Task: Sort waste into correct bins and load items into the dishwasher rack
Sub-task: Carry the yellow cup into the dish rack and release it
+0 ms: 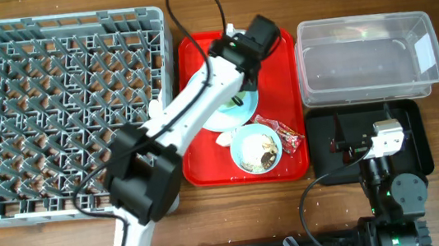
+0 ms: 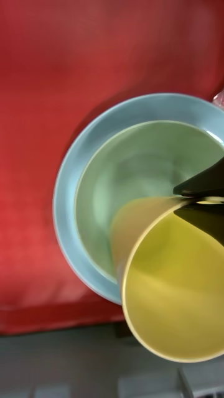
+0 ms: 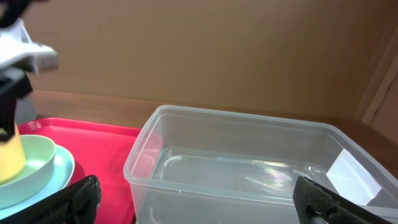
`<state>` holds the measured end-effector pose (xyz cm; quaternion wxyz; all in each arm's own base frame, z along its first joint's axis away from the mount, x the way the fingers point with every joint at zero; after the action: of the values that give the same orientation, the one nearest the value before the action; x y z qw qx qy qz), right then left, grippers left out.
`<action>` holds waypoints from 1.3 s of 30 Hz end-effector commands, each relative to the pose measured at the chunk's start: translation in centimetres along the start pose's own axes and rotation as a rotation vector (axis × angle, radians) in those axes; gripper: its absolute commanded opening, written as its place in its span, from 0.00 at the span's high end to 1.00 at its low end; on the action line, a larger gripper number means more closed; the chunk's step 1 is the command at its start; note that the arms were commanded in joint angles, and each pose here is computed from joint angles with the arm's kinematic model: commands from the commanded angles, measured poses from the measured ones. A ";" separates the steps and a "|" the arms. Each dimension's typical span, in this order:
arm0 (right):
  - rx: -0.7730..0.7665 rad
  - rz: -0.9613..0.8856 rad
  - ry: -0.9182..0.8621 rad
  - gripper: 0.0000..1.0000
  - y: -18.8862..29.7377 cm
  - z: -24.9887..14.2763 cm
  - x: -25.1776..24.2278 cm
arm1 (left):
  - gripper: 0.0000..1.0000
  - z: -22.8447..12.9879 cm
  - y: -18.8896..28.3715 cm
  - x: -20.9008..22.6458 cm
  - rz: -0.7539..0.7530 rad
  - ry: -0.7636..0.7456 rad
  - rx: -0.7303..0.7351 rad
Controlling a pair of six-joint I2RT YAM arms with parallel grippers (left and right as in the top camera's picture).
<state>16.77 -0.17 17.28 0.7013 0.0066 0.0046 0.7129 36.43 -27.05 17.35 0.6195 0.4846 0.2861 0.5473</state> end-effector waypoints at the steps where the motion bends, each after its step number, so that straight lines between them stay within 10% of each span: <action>1: -0.006 -0.001 0.002 0.00 0.0 0.1 -0.1 | 0.96 3.1 12.2 5.2 -0.261 0.048 -0.216; 8: -0.007 -0.001 0.002 0.00 0.0 0.1 -0.1 | 0.96 0.8 18.3 19.9 -0.853 0.231 -0.243; 18: -0.007 -0.001 0.002 0.00 0.0 0.1 -0.1 | 0.96 3.0 2.0 26.1 -1.583 0.450 -0.202; 34: -0.007 -0.001 0.002 0.00 0.0 0.1 -0.1 | 0.96 -2.5 -8.4 28.7 -1.132 0.642 0.180; 39: -0.006 -0.001 0.003 0.00 0.0 0.1 -0.1 | 0.70 -3.3 -8.1 29.5 -1.134 0.694 0.218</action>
<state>16.77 -0.18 17.28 0.7013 0.0066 0.0046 0.7129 44.33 1.96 15.50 0.6527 0.0755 0.7256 0.2045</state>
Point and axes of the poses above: each gripper's point midway between its finger pads, its own y axis back along the fingers, its own x axis along the line the jaws close on, z = x × y, the point moved 8 cm from there along y, back along the fingers, and after that the axes turned 6 degrees about -y, right-handed, at the moved point
